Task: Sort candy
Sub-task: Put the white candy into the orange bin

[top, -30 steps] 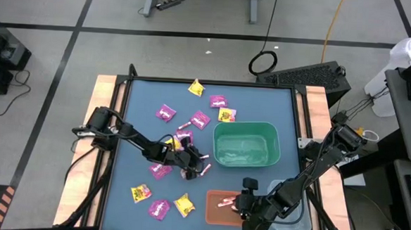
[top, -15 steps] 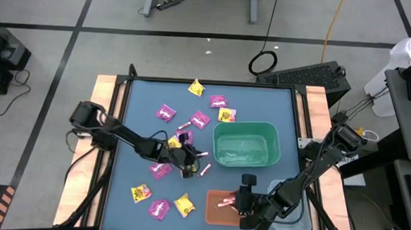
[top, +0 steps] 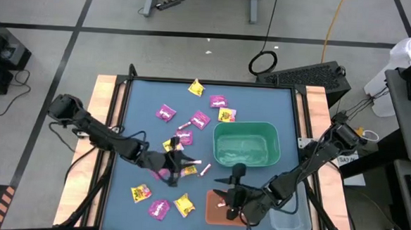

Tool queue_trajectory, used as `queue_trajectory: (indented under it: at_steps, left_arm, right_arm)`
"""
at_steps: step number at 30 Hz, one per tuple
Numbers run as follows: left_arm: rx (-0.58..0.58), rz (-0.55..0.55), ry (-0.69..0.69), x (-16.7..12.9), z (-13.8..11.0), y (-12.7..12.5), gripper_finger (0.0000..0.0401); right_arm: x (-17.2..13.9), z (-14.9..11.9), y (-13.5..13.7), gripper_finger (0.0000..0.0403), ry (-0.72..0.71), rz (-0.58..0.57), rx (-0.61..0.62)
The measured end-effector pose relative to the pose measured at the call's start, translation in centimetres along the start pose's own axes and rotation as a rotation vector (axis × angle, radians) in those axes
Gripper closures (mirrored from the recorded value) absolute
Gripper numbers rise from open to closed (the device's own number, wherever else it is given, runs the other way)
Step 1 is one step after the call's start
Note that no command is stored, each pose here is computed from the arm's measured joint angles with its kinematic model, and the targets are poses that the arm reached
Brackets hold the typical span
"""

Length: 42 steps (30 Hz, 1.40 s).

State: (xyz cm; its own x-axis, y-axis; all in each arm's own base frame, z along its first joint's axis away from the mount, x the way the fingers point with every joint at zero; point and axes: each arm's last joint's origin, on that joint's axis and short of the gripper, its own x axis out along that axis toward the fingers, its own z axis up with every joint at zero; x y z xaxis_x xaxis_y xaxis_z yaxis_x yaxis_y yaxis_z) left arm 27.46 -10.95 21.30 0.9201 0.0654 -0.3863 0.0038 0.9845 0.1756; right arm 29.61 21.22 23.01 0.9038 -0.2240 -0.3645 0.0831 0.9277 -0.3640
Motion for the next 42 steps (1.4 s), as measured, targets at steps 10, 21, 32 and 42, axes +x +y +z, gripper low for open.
queue_trajectory:
  at_steps: [10, 21, 32, 42]
  left_arm:
    - [0.021, -0.105, -0.082, -1.0, 0.7, -2.1, 0.0336]
    - [0.024, -0.212, -0.08, -1.2, 0.6, -2.7, 0.0336]
    - [0.028, -0.213, -0.077, -1.1, 0.6, -2.6, 0.0335]
    - [0.028, -0.212, -0.073, -1.1, 0.6, -2.6, 0.0335]
  right_arm:
    - [3.5, 0.4, -0.2, 0.0198, -0.114, 0.0, -0.203]
    - [5.1, -0.1, -0.2, 0.0231, -0.124, -0.045, -0.303]
    - [5.9, -0.1, -0.9, 0.0248, -0.145, 0.014, -0.293]
    - [6.4, -0.1, -1.5, 0.0266, -0.141, 0.022, -0.264]
